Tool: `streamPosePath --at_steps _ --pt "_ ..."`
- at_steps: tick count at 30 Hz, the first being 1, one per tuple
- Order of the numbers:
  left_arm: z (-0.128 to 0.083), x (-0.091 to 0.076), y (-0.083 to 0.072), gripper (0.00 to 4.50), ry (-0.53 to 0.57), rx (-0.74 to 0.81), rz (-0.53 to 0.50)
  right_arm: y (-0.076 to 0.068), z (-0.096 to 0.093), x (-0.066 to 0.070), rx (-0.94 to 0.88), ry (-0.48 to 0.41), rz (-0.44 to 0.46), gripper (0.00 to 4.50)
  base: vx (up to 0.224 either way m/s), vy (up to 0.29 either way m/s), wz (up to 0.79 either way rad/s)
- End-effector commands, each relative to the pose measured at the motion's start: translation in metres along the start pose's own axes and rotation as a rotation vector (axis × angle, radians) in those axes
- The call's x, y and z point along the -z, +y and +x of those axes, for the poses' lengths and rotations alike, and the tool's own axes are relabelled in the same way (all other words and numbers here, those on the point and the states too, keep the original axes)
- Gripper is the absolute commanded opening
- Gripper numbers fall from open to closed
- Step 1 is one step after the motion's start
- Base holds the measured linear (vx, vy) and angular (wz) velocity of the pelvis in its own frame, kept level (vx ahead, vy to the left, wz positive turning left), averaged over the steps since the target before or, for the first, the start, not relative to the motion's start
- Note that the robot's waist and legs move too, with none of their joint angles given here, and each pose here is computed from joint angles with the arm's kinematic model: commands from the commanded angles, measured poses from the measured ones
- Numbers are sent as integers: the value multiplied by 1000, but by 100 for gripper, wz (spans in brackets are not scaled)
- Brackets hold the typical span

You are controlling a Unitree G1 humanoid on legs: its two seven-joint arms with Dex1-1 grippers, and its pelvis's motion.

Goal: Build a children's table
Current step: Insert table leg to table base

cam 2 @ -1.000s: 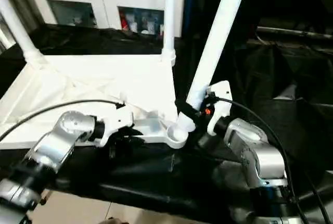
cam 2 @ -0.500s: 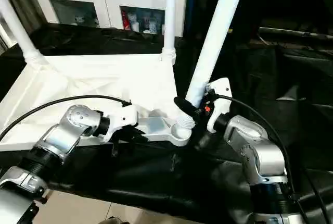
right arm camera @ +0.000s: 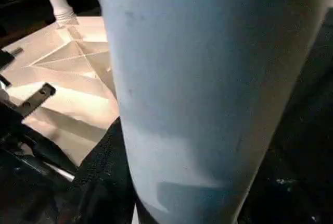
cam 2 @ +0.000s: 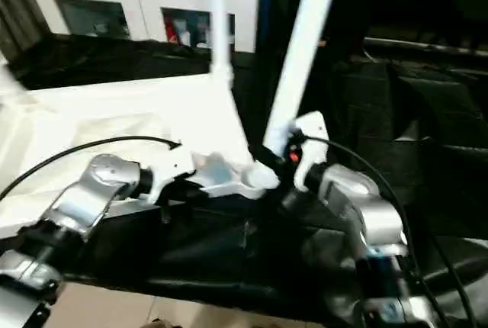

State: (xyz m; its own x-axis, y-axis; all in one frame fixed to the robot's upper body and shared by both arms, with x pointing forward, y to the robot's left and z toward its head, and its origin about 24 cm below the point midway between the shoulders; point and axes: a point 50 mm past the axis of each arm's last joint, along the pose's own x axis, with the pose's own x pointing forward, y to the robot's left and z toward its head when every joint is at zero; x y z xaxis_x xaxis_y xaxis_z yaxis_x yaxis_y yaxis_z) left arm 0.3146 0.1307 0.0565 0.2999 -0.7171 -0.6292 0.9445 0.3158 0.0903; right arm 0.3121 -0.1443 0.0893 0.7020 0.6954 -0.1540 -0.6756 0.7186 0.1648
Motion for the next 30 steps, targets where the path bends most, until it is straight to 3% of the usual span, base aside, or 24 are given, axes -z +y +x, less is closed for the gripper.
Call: streamPosePath --at_steps 1,7,16,30 --pt "-10 11 -1 0 0 -45 -37 4 14 -6 -45 -10 -30 191 0 0 0" --pt "-7 5 -2 0 -39 -39 -51 4 29 -5 -78 14 -35 191 0 0 0" --pt "-6 -5 -2 0 -169 -35 -48 -1 36 1 -85 36 -38 191 0 0 0" --pt "-1 0 -7 0 -247 -41 -105 -2 43 7 -97 41 -20 191 0 0 0"
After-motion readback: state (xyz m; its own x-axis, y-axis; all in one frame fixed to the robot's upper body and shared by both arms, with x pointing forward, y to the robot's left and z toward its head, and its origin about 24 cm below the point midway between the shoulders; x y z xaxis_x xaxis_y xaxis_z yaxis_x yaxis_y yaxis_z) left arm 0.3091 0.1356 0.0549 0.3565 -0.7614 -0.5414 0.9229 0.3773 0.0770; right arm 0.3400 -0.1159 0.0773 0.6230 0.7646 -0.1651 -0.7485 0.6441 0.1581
